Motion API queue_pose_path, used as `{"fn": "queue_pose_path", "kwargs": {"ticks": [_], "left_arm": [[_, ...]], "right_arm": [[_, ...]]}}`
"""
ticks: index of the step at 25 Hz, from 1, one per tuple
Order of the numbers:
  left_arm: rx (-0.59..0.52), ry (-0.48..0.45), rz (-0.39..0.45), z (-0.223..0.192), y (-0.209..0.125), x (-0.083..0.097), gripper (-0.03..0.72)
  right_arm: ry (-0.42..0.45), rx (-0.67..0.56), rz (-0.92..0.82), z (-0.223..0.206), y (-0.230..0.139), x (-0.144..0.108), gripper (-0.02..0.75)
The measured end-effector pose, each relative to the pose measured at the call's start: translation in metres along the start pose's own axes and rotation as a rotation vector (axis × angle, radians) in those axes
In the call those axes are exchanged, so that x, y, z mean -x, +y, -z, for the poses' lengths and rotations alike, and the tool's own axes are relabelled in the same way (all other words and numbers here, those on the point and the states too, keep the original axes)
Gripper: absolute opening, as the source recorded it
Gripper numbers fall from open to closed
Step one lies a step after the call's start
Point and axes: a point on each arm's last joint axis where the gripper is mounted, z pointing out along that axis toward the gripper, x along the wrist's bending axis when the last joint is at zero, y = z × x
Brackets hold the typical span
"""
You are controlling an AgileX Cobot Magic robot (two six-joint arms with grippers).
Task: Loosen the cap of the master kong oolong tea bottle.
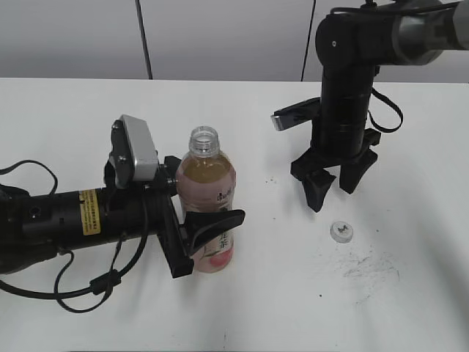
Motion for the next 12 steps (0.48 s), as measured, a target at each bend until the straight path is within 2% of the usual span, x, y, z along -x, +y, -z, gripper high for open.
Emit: {"fn": "queue_pose_path", "kwargs": {"ticks": [4, 12], "left_arm": [[0.01, 0.014, 0.005, 0.0, 0.0009, -0.0013, 0.518], [0.017, 0.038, 0.012, 0.0001, 0.0015, -0.0035, 0.538]], "right_arm": [[-0.006, 0.022, -0.008, 0.0054, 0.0034, 0.0006, 0.565], [-0.006, 0.022, -0.014, 0.0054, 0.0034, 0.0006, 0.565]]}}
